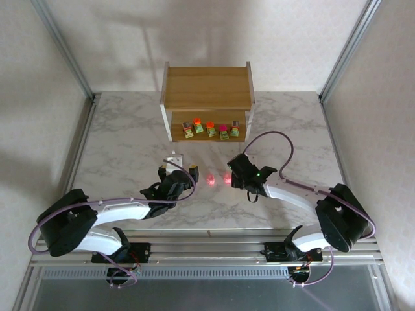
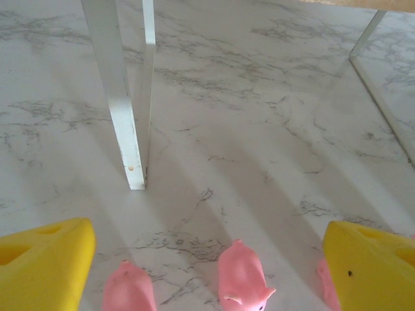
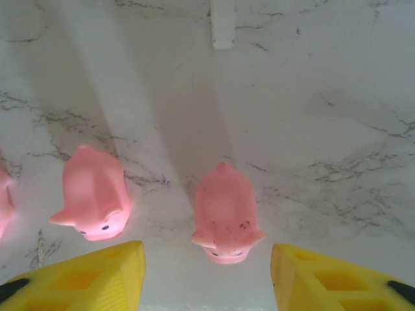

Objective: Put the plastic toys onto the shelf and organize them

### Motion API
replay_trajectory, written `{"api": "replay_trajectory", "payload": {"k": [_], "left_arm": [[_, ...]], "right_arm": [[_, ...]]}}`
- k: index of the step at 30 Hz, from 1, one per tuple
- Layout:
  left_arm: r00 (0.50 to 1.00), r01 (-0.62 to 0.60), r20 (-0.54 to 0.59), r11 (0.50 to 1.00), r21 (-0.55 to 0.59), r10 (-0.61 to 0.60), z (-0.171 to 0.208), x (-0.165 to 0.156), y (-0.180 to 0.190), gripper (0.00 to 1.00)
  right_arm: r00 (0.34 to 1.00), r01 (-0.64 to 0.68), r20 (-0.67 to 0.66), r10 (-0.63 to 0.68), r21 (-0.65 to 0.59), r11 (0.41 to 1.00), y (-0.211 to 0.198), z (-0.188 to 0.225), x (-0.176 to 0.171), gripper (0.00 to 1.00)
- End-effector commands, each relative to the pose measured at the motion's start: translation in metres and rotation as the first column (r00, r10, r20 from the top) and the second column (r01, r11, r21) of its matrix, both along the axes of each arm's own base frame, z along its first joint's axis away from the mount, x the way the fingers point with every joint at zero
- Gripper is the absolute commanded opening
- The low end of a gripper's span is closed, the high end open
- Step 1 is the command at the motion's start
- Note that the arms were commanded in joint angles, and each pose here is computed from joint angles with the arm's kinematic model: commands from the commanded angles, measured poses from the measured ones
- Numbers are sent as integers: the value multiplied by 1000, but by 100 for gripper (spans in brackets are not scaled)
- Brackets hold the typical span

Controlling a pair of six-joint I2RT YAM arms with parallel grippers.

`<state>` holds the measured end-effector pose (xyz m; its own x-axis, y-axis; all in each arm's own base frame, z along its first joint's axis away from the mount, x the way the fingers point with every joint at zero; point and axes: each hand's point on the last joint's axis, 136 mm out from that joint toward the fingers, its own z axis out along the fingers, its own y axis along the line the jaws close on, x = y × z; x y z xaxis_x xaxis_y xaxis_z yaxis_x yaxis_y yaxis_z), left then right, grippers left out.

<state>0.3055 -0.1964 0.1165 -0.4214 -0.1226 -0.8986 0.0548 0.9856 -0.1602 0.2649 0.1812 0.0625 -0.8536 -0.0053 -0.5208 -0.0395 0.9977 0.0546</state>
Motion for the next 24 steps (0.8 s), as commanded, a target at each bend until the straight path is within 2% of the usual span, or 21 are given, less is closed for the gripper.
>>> {"api": "replay_trajectory", "payload": {"k": [1, 7, 24], "left_arm": [[1000, 3, 10, 1000, -16, -3, 0, 3, 0, 91], [1000, 3, 2, 1000, -22, -2, -1, 5, 0, 91], [1000, 9, -20, 1000, -29, -10, -5, 9, 0, 91]], "right_arm": [[1000, -7, 7, 7, 8, 1000, 5, 3, 10, 52], [1000, -19, -11, 19, -2, 1000, 7, -5, 10, 48], [999, 14, -42, -15, -19, 1000, -7, -20, 13, 50]]}}
